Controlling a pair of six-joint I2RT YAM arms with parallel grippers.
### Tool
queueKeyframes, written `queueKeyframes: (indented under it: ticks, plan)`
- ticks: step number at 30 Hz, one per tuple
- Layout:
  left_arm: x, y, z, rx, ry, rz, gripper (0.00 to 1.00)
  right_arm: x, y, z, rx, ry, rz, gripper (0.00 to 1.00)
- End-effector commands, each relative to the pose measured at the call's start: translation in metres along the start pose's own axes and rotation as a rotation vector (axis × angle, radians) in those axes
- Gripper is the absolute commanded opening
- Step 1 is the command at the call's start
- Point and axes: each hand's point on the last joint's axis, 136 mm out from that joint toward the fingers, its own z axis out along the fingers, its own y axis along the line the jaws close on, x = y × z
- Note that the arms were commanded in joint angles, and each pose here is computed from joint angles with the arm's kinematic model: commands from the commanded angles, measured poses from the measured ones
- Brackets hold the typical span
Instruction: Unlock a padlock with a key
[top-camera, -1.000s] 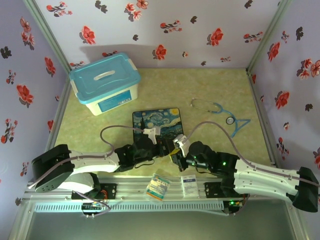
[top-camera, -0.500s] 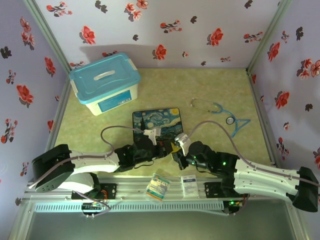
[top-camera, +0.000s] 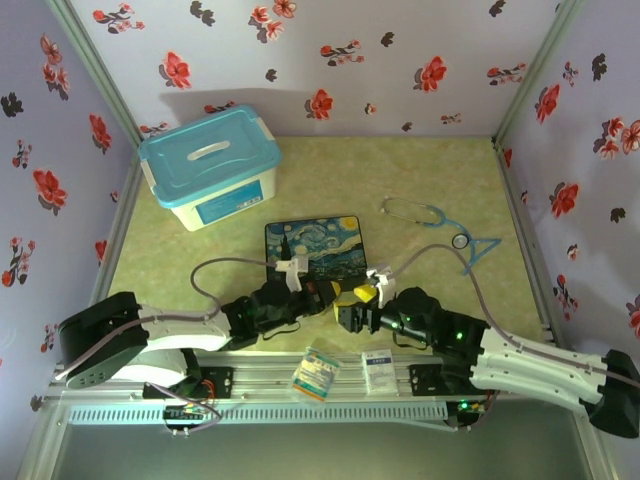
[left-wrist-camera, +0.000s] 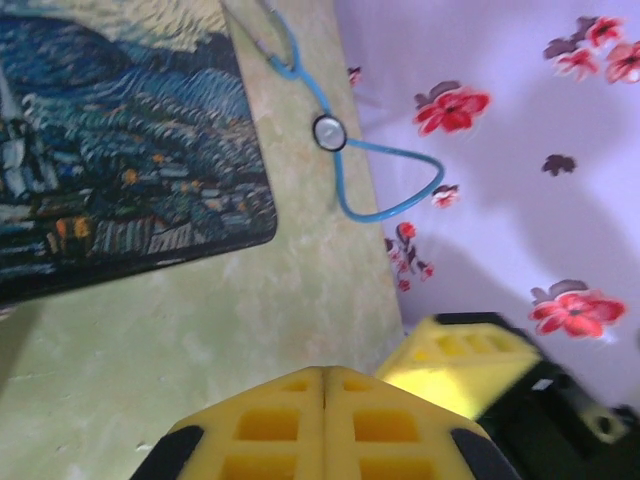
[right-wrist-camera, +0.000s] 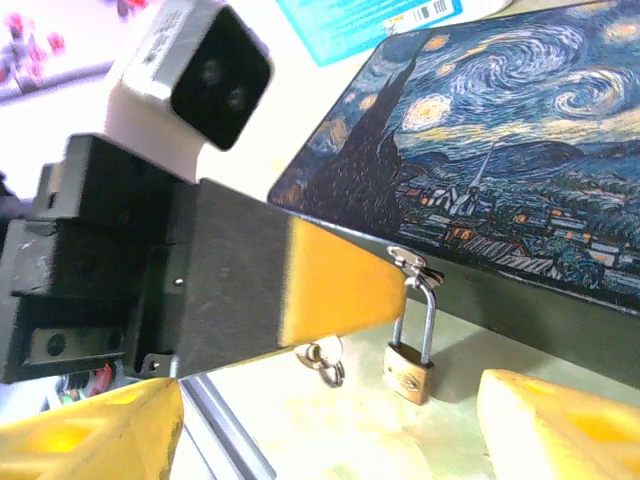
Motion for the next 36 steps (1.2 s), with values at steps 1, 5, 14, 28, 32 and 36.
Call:
queueKeyframes:
  ticks: [1, 5, 14, 28, 32, 36]
  plan:
    - [-0.028, -0.042, -0.007, 0.174, -0.131, 0.021, 0.0, -0.03, 0.023, -0.004, -0.193, -0.153, 0.229, 0.77]
    - [-0.038, -0.064, -0.01, 0.254, -0.173, 0.026, 0.0, -0.037, 0.029, -0.008, -0.263, -0.194, 0.279, 0.75]
    - [-0.042, -0.077, -0.007, 0.282, -0.178, 0.011, 0.0, -0.052, 0.027, -0.025, -0.329, -0.315, 0.297, 0.59]
    - [-0.039, -0.099, -0.003, 0.328, -0.173, 0.03, 0.0, -0.065, 0.036, -0.023, -0.389, -0.352, 0.295, 0.47]
    - [-0.038, -0.1, -0.004, 0.334, -0.173, 0.027, 0.0, -0.068, 0.035, -0.022, -0.397, -0.363, 0.302, 0.41]
    - [-0.037, -0.099, -0.004, 0.333, -0.17, 0.024, 0.0, -0.071, 0.032, -0.022, -0.391, -0.371, 0.303, 0.31]
